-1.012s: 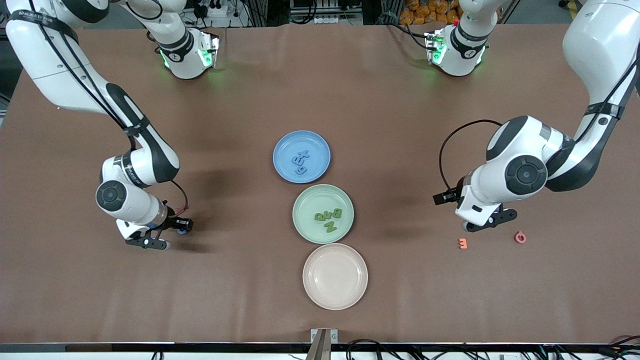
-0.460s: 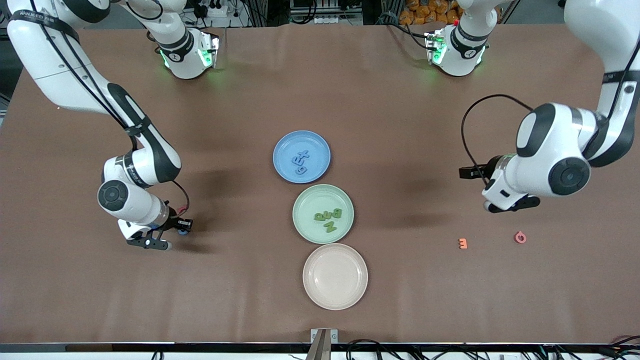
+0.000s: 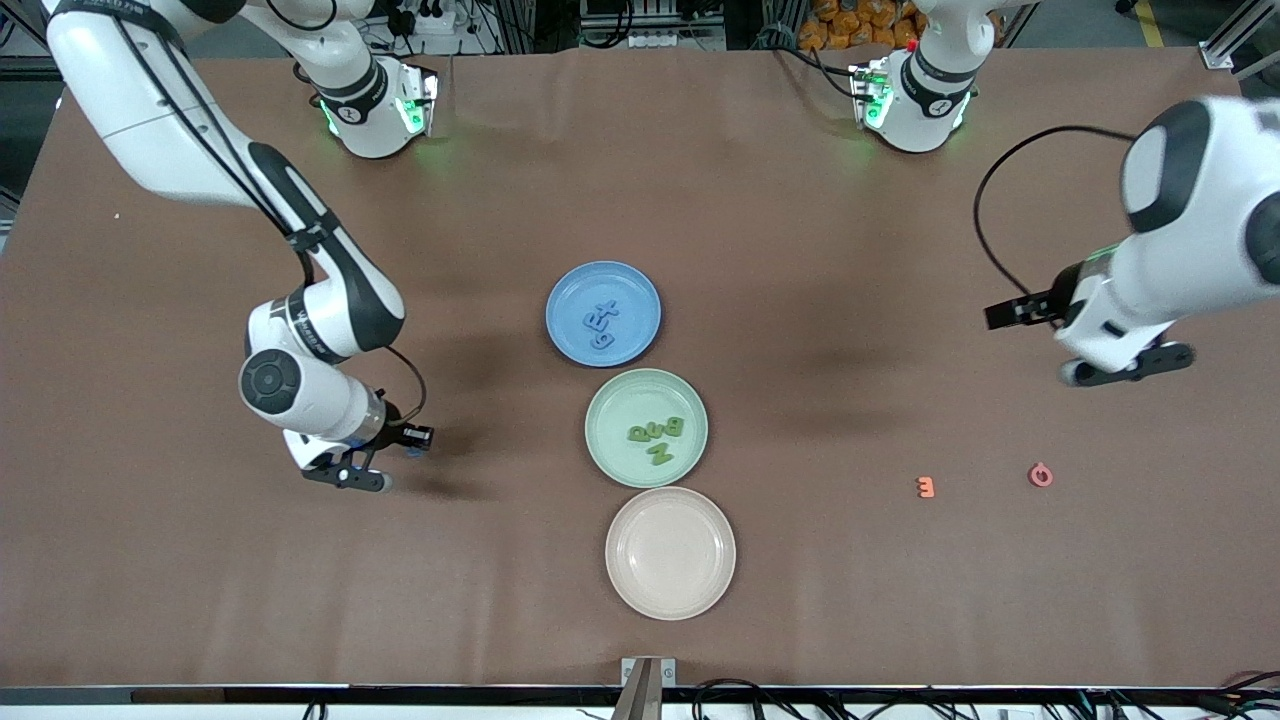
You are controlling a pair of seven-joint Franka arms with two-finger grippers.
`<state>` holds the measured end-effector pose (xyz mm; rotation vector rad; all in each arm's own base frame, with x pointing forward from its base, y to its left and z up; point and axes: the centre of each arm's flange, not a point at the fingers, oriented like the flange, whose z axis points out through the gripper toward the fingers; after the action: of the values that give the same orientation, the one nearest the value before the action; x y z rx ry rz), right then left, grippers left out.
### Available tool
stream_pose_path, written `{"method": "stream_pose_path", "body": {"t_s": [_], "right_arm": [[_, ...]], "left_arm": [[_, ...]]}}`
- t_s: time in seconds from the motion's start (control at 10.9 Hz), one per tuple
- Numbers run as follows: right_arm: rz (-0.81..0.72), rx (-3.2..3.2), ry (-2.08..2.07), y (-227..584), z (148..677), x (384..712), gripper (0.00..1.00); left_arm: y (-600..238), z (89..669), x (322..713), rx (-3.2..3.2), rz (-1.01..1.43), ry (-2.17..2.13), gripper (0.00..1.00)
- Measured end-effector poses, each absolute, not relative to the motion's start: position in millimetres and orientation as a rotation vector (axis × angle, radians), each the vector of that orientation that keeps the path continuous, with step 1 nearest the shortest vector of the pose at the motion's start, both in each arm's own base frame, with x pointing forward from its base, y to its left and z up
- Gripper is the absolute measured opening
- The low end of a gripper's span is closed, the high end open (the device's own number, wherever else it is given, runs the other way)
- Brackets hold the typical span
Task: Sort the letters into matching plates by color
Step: 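Place the blue G on the blue plate with the right gripper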
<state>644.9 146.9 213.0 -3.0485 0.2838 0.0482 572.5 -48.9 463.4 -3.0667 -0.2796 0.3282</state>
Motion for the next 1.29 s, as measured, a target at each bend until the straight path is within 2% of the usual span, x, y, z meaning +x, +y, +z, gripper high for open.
{"method": "stream_pose_path", "body": {"t_s": [0.28,0.46,0.92,1.29], "right_arm": [[0.142,-3.047,0.342,207.2,226.0,622.6,0.34],[0.172,-3.046,0.385,262.4,226.3,599.8,0.34],[0.189,-3.053,0.492,392.3,229.9,526.8,0.34],[0.203,-3.060,0.499,450.1,231.2,478.2,0.34]], "left_arm": [[-31.6,553.4,562.9,-3.091,0.059,-0.340,1.00],[-39.3,592.5,562.3,-3.102,-0.062,-0.317,1.00],[-75.6,609.2,554.5,-3.111,-0.047,-0.111,1.00],[-75.6,626.0,552.4,-3.113,-0.059,-0.049,1.00]]}}
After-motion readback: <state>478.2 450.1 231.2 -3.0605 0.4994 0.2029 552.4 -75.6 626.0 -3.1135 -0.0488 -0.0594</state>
